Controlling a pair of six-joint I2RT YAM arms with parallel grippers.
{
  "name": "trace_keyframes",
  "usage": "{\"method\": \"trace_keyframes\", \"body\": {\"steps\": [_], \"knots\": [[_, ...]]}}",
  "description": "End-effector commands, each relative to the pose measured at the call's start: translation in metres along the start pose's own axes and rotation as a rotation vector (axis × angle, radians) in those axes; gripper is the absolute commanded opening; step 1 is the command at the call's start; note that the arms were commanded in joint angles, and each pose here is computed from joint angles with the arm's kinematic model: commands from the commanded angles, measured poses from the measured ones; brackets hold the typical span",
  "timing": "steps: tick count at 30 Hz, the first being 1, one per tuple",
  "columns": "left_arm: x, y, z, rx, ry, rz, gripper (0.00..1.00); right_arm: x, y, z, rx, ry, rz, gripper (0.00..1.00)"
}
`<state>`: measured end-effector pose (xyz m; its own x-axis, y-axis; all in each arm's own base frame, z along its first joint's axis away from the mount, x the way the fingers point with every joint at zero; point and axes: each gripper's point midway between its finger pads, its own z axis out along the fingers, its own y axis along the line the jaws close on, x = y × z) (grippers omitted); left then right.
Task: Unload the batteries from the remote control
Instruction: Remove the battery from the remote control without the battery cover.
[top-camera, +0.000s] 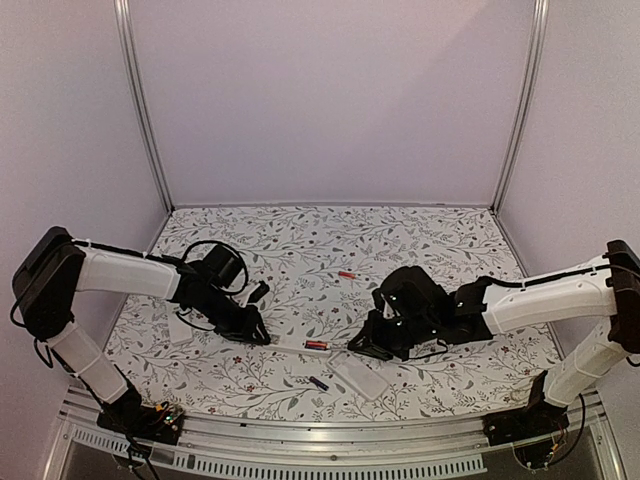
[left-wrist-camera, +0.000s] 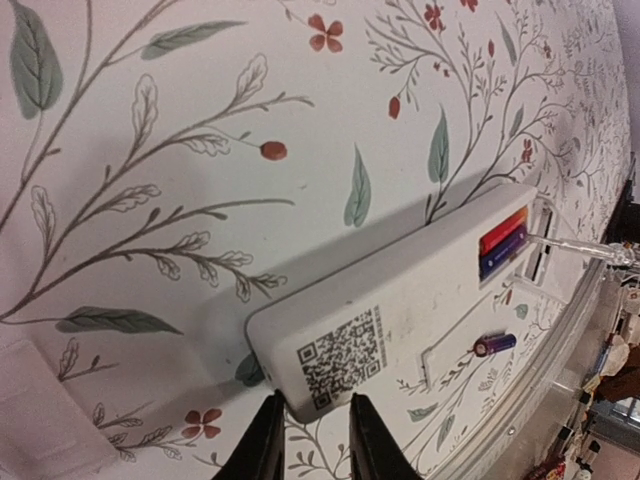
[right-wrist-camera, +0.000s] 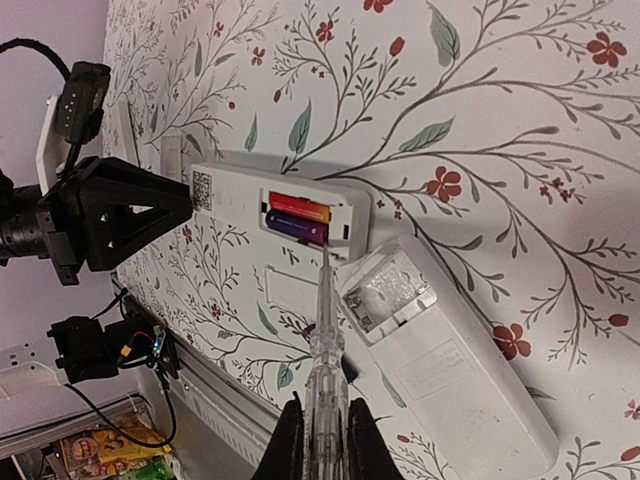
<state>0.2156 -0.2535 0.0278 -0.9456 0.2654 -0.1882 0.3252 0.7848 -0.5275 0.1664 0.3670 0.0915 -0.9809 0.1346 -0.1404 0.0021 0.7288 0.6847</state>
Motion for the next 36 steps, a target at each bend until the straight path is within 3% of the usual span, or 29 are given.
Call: {"method": "trace_keyframes", "body": {"steps": [1,14,36], "knots": [[0.007,-0.007,0.008,0.034,0.025,0.015,0.22,-0.01,0.052,-0.009,-0.216,-0.036,-0.043,0.0],[0.007,-0.004,0.011,0.018,0.029,0.015,0.21,-0.008,0.083,-0.02,-0.35,-0.027,-0.129,0.0],[0.008,0.001,0.013,-0.012,0.029,0.022,0.2,-0.011,0.077,-0.02,-0.328,-0.052,-0.123,0.0]]}}
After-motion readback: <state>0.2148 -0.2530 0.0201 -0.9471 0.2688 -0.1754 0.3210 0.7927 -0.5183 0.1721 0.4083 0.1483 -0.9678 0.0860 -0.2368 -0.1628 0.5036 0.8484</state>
